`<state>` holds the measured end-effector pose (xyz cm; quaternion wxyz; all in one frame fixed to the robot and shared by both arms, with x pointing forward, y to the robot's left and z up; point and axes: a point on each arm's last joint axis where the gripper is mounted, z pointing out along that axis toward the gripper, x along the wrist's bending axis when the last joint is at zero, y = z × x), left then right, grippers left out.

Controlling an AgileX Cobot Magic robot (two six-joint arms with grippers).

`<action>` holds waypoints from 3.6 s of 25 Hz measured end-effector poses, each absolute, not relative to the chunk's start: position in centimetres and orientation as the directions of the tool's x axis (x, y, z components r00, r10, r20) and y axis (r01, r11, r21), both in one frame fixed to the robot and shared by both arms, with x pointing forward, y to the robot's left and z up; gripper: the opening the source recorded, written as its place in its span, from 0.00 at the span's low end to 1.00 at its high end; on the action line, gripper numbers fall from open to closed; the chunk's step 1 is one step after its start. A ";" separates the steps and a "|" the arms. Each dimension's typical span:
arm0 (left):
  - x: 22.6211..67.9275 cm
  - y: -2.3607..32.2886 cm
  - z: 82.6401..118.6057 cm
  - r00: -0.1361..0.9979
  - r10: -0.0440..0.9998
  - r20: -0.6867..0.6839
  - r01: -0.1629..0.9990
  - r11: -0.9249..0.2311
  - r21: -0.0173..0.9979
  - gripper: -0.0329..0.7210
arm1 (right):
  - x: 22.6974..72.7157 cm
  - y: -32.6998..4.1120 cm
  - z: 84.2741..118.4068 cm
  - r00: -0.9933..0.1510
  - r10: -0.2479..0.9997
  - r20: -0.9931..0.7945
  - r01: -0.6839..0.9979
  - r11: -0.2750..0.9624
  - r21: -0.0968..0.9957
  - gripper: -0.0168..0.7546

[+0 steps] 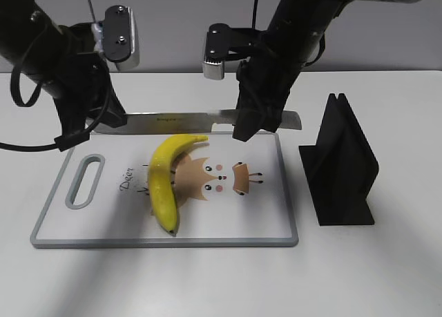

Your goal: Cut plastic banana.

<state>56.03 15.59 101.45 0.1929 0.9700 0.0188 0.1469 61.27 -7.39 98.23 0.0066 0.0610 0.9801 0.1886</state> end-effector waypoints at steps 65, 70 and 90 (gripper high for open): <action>53.1 22.8 110.8 0.575 0.807 0.134 0.639 -0.545 0.543 0.83 | 57.7 -11.5 109.7 -0.733 0.680 0.010 0.638 0.682 0.358 0.24; 50.6 24.1 111.8 0.512 0.849 0.130 0.729 -0.509 0.458 0.83 | 56.3 -13.2 111.1 -0.566 0.824 -0.013 0.763 0.529 0.372 0.24; 33.4 27.8 110.5 0.379 0.919 0.108 0.681 -0.357 0.639 0.82 | 48.8 -18.1 105.5 -0.074 0.988 0.134 0.881 0.002 0.473 0.24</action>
